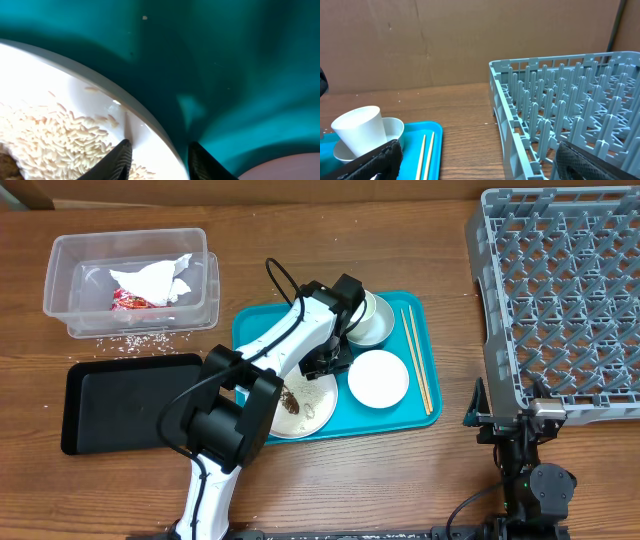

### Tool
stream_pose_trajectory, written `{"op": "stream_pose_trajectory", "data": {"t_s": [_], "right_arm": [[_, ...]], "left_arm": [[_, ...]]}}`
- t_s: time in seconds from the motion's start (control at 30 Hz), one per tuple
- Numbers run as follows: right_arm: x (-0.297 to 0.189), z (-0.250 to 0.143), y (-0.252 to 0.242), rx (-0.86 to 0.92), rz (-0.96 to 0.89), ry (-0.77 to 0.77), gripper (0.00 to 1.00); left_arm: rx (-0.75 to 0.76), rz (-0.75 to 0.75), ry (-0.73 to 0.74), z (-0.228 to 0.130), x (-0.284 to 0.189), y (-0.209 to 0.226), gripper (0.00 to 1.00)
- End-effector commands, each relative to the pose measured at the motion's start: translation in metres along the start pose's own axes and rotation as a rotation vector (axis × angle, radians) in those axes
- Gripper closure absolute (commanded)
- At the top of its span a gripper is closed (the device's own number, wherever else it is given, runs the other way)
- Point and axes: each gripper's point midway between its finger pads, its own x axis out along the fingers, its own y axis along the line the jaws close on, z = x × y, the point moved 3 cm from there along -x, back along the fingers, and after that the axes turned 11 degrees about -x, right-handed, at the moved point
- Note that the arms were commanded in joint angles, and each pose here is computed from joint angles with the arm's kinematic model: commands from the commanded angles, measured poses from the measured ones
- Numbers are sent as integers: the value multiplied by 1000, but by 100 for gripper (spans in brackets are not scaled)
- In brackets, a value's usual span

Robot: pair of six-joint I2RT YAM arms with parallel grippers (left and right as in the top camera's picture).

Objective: Sort waste into correct bins and load items into the dishwasher
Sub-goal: 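Grasp the plate rim with the left gripper and lift it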

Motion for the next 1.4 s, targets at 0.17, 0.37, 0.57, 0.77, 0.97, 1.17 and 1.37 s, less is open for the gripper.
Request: {"op": "stream_pose_trajectory", "data": {"t_s": [0.17, 0.37, 0.57, 0.77, 0.97, 1.17, 1.37], "right_arm": [[0, -2, 0, -4, -6, -5, 0], [0, -2, 0, -4, -6, -5, 0], [0, -2, 0, -4, -6, -5, 0], [0, -2, 0, -4, -6, -5, 0], [0, -2, 0, -5, -6, -5, 0], [0, -2, 0, -5, -7, -5, 0], [0, -2, 0, -4, -6, -5, 0]], "left_arm": [[5, 33, -15, -1, 6, 3, 73], [10, 36, -17, -3, 6, 3, 80], [9, 48, -11, -4, 6, 5, 96], [9, 63, -2, -6, 4, 8, 96], [10, 110, -24, -3, -16, 13, 96], [21, 155, -52, 3, -48, 18, 96], [28, 154, -54, 9, -75, 22, 96]]}}
